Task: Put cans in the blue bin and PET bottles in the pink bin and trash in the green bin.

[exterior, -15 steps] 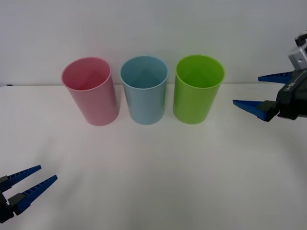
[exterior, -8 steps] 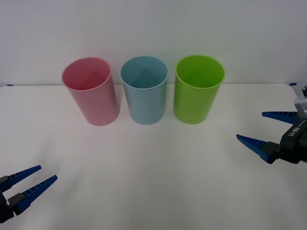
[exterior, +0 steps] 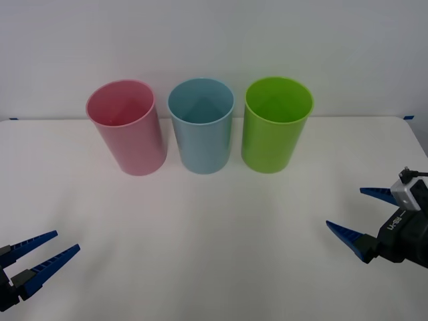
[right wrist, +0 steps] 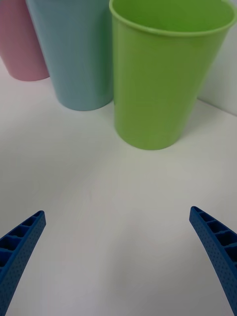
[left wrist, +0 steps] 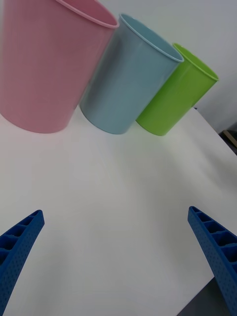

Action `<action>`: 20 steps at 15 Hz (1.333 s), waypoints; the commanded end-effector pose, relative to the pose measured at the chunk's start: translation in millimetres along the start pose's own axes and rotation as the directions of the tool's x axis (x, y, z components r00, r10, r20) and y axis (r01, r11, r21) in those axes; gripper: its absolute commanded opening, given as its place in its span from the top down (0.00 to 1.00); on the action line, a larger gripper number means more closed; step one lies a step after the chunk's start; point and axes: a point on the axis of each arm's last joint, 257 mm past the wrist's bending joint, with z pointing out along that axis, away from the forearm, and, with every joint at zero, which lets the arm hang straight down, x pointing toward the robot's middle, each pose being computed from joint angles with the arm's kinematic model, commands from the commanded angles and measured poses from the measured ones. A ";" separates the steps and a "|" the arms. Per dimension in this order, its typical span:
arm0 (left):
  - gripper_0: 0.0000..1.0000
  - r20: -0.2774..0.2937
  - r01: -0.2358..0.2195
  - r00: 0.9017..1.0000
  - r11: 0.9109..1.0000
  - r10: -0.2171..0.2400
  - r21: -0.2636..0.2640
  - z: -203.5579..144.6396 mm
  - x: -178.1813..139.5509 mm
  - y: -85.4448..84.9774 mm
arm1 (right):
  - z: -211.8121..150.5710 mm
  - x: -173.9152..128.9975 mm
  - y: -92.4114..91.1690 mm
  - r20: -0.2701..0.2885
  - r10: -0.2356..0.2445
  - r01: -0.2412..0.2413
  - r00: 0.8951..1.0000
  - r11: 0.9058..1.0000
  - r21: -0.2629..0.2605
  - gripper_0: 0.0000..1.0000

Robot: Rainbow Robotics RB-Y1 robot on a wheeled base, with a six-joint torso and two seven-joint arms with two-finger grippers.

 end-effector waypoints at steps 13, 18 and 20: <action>0.00 0.000 0.000 1.000 1.000 0.000 0.000 0.0 0.0 0.0 | 29.8 36.2 13.8 0.081 -0.059 0.071 0.995 0.985 -0.160 0.00; 0.00 0.000 0.000 1.000 1.000 0.000 0.000 0.0 0.0 0.0 | 30.9 31.0 27.2 0.197 -0.037 0.076 0.980 0.978 -0.196 0.00; 0.00 0.000 0.000 1.000 1.000 0.000 0.000 0.0 0.0 0.0 | 29.3 29.8 31.7 0.203 -0.032 0.076 0.979 0.974 -0.213 0.00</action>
